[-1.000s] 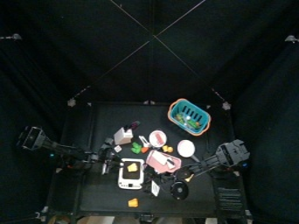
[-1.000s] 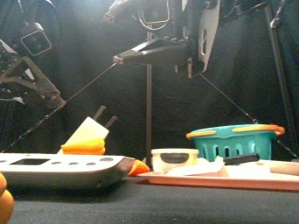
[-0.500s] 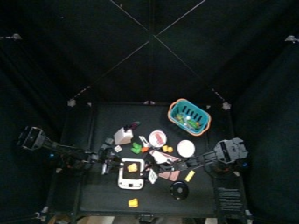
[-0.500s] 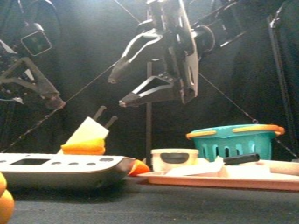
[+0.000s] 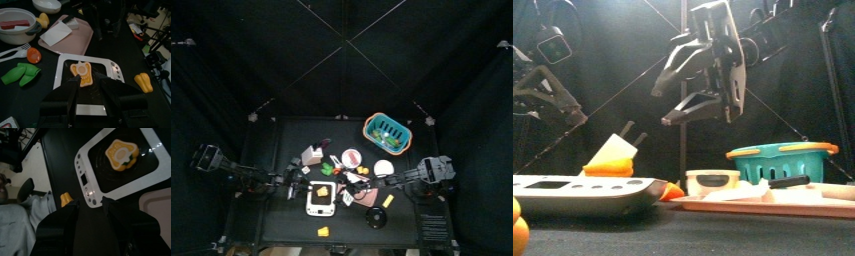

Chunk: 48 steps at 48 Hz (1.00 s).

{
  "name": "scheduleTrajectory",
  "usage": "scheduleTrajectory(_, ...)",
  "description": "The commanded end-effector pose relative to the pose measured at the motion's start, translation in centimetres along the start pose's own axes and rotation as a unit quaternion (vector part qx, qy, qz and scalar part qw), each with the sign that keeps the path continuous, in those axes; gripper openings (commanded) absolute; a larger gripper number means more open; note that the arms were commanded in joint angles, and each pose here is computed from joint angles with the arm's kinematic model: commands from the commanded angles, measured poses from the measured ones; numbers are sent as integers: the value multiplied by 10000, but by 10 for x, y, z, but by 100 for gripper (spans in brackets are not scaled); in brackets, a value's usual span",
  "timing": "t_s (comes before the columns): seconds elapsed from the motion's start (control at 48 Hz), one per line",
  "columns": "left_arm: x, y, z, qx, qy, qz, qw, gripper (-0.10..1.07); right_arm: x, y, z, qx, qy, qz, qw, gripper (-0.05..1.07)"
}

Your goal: Grab squash half

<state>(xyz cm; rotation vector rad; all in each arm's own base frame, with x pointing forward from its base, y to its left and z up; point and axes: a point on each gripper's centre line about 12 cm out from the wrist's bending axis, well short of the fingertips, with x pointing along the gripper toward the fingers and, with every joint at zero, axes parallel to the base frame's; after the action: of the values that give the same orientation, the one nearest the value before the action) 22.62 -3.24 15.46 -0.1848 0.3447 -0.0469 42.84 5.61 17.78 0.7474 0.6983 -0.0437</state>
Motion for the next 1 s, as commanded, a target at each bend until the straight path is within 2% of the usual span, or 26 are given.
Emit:
scheduleTrajectory(0.0,2,-1,6,-13,-85,-3,10000,72,-16,14,18,-45,-220,231,9995,80)
scheduleTrajectory(0.333,2,-1,6,-5,-85,-3,10000,72,-22,-2,23,173,361,453,9982,80)
scheduleTrajectory(0.521,2,-1,5,-4,-77,-1,10000,72,-28,-4,22,97,917,710,9932,80)
scheduleTrajectory(0.604,2,-1,6,-5,-85,-3,10000,72,-30,-8,26,252,1047,665,9920,80)
scheduleTrajectory(0.667,2,-1,6,-5,-85,-3,10000,72,-31,-13,28,267,1179,490,9915,80)
scheduleTrajectory(0.75,2,-1,6,-5,-85,-3,10000,72,-34,-19,30,132,1409,74,9899,80)
scheduleTrajectory(0.875,2,-1,5,-4,-85,-1,10000,72,-39,-27,43,-327,1508,-868,9842,80)
scheduleTrajectory(0.979,1,0,3,-21,-54,1,10000,72,-37,-18,42,-749,1496,-1469,9749,80)
